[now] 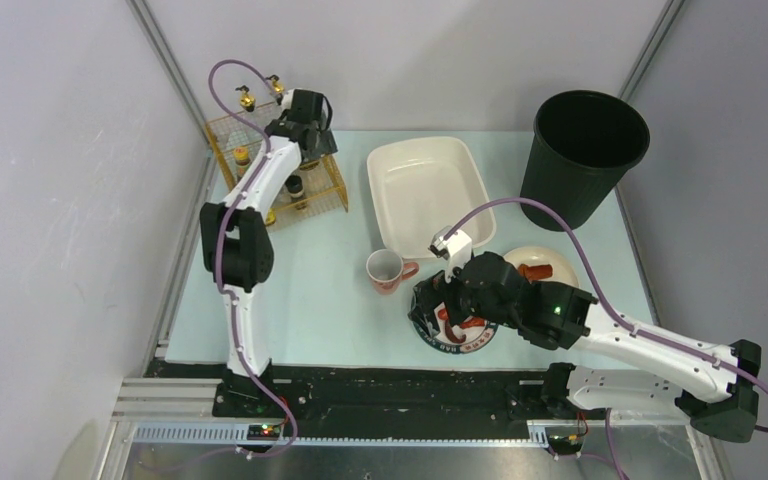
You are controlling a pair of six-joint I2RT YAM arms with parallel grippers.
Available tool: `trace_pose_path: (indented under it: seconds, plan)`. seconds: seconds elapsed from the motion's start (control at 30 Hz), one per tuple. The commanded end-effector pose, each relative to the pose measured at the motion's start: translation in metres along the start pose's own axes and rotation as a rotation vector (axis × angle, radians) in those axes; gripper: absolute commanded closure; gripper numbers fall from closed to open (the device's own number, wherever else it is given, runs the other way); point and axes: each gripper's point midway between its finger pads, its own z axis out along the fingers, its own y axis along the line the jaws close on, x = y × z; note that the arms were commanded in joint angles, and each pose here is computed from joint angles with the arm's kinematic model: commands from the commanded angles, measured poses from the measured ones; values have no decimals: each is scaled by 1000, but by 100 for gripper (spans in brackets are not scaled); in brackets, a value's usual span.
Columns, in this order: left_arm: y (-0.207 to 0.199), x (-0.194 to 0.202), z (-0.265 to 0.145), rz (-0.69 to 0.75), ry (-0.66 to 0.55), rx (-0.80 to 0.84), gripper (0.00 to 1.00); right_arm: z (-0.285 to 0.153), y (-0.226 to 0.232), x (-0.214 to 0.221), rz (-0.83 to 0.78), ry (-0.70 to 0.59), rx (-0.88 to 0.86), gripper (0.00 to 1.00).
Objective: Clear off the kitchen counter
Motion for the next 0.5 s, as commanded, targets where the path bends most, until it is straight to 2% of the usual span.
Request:
trace_pose_path:
  seconds: [0.0,0.2,0.47]
  plan:
    - [-8,-45,-56,-30,-109,108,7,-6,2,-12,19,-55,-2,0]
    - [-9,-56,-88,-40,-134,174,8,-9,1,-13,32,-60,-1,0]
    - [-23,-51,-133,-16,-138,296,10,-16,-1,-19,48,-64,20,0]
